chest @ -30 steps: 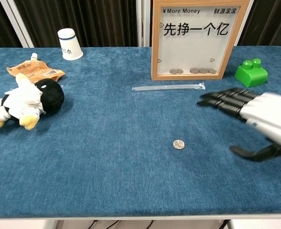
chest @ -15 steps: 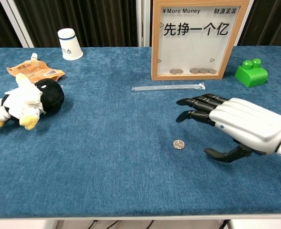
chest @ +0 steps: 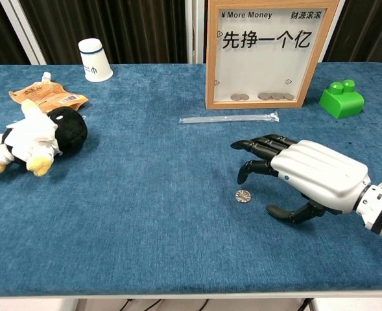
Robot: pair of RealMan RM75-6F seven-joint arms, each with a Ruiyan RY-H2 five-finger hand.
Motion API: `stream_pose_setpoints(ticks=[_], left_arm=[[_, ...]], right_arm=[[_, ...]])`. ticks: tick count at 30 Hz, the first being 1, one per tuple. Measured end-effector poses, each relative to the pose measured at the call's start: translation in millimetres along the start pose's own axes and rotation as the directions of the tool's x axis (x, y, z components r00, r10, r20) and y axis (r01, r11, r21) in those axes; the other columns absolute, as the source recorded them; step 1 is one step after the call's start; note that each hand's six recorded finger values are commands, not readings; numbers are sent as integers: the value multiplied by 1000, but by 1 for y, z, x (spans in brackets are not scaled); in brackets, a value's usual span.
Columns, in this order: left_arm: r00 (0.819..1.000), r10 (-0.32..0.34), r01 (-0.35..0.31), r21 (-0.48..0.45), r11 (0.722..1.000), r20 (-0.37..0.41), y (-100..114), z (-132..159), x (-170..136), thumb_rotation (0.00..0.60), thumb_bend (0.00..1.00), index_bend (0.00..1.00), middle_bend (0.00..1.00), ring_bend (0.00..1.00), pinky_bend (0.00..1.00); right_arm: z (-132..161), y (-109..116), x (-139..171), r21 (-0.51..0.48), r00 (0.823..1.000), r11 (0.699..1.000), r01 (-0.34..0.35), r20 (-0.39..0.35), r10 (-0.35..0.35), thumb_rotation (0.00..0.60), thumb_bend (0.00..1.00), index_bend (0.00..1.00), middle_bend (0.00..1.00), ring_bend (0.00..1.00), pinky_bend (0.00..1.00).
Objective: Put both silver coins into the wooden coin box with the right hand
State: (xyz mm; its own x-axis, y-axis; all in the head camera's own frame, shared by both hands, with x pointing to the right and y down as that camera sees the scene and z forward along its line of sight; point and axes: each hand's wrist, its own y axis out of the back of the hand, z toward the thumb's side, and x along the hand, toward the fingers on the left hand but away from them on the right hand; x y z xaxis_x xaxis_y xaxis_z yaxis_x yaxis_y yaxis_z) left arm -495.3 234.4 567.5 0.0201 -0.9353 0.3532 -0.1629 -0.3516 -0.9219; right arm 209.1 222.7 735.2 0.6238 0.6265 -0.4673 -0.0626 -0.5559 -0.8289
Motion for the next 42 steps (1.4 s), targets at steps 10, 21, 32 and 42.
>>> stream_pose_setpoints(ticks=[10,21,32,42], left_arm=[[1000,1,-1,-1,1000,-1,1,-1,0,600,86,64,11,0,0],[1000,0,0,-3,1000,-1,1,-3,1,600,86,64,11,0,0],[1000,-2,2,1,1000,1,2,-3,2,600,86,64,11,0,0],[1000,-4,4,3,1000,2,1,-2,3,600,86,64,11,0,0]], right_arm=[[5,-5,-5,-14,1000,1000,9,-12,-9,600,327,333,12,0,0],[2,-4,-8,-13,1000,1000,12,5,-12,600,327,360,16,0,0],[4,-5,-9,-24,1000,1000,6,3,-5,600,327,388,17,0,0],[3,-5,-10,-24,1000,1000,0,7,0,600,327,391,16,0,0]])
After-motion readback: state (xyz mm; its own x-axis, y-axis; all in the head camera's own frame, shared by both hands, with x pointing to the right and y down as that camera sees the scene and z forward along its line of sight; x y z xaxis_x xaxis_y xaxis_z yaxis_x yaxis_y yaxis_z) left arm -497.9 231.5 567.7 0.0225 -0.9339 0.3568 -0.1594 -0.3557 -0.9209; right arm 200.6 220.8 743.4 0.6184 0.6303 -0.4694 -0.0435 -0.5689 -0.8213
